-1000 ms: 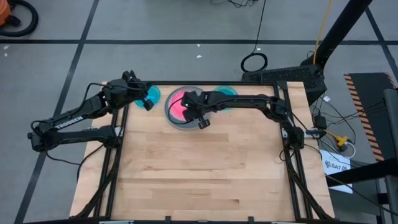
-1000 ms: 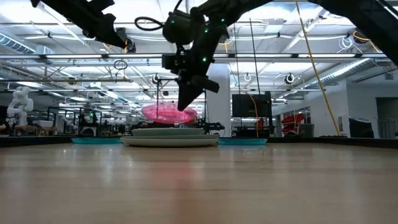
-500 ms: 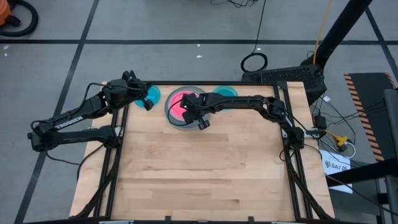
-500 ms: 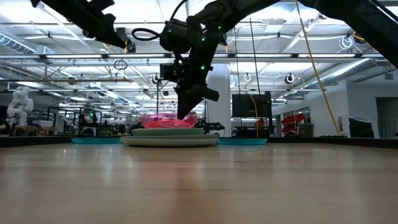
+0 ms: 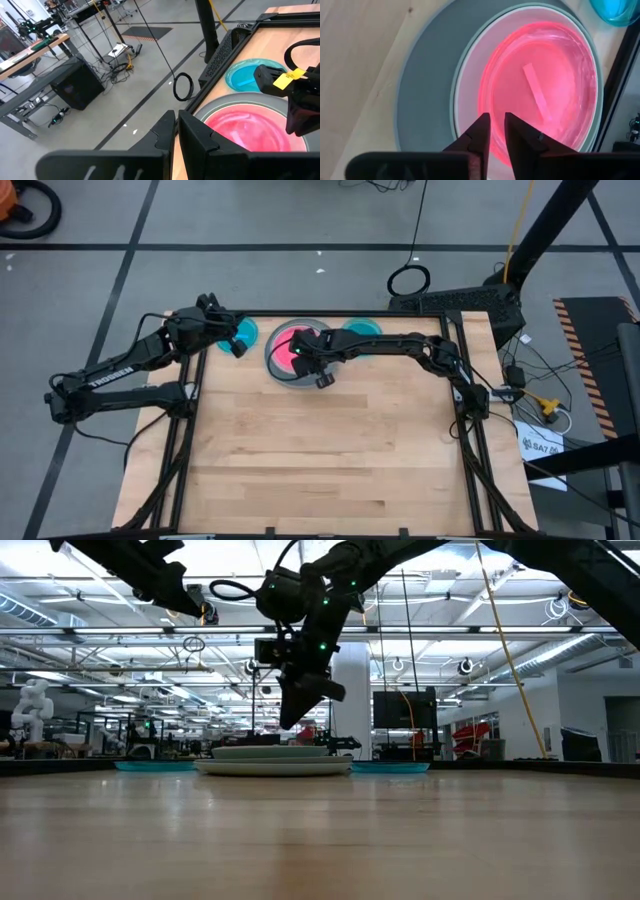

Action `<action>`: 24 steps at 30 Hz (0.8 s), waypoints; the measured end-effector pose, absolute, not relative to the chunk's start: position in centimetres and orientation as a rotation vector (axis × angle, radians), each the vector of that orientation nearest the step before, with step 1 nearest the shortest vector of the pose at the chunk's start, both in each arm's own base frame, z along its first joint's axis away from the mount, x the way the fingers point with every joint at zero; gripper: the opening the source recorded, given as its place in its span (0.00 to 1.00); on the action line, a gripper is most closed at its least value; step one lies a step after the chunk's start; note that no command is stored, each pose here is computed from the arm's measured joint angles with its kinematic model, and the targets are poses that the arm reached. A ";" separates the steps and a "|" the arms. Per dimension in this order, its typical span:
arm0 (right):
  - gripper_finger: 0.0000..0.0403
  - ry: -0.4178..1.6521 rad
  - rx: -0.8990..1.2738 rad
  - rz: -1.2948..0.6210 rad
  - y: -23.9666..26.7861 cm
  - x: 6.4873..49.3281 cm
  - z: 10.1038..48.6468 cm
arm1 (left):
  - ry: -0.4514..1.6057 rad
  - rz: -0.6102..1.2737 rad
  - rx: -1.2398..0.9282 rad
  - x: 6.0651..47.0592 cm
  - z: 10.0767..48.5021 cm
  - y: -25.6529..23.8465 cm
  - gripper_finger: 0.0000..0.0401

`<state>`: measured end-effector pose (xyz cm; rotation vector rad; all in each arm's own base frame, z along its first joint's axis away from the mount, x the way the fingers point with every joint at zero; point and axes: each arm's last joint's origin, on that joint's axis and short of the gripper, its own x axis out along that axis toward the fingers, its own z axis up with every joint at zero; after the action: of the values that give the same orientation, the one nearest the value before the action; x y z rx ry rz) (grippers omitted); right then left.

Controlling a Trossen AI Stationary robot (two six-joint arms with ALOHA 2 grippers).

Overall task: Stack plastic plates
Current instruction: Stack the left blue plate on top of the pink plate

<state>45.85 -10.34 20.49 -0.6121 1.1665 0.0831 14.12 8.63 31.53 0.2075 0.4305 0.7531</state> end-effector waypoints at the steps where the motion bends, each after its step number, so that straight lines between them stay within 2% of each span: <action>1: 0.14 1.166 -0.605 0.078 -10.3 45.9 20.5 | 0.430 0.753 0.207 14.1 31.5 8.6 0.08; 11: 0.23 1.257 -0.477 -0.036 -10.5 44.7 20.9 | 0.424 0.756 0.191 14.1 31.5 8.6 0.08; 20: 0.22 1.297 -0.255 -0.087 -11.5 41.5 24.2 | 0.403 0.765 0.129 14.1 31.5 8.6 0.08; 24: 0.20 1.265 -0.241 -0.112 -11.6 39.6 24.6 | 0.402 0.760 0.092 14.2 31.4 8.4 0.08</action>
<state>39.64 -11.61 24.59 -0.2409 1.2655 -0.1118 14.18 8.40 31.36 0.0921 0.4020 0.7604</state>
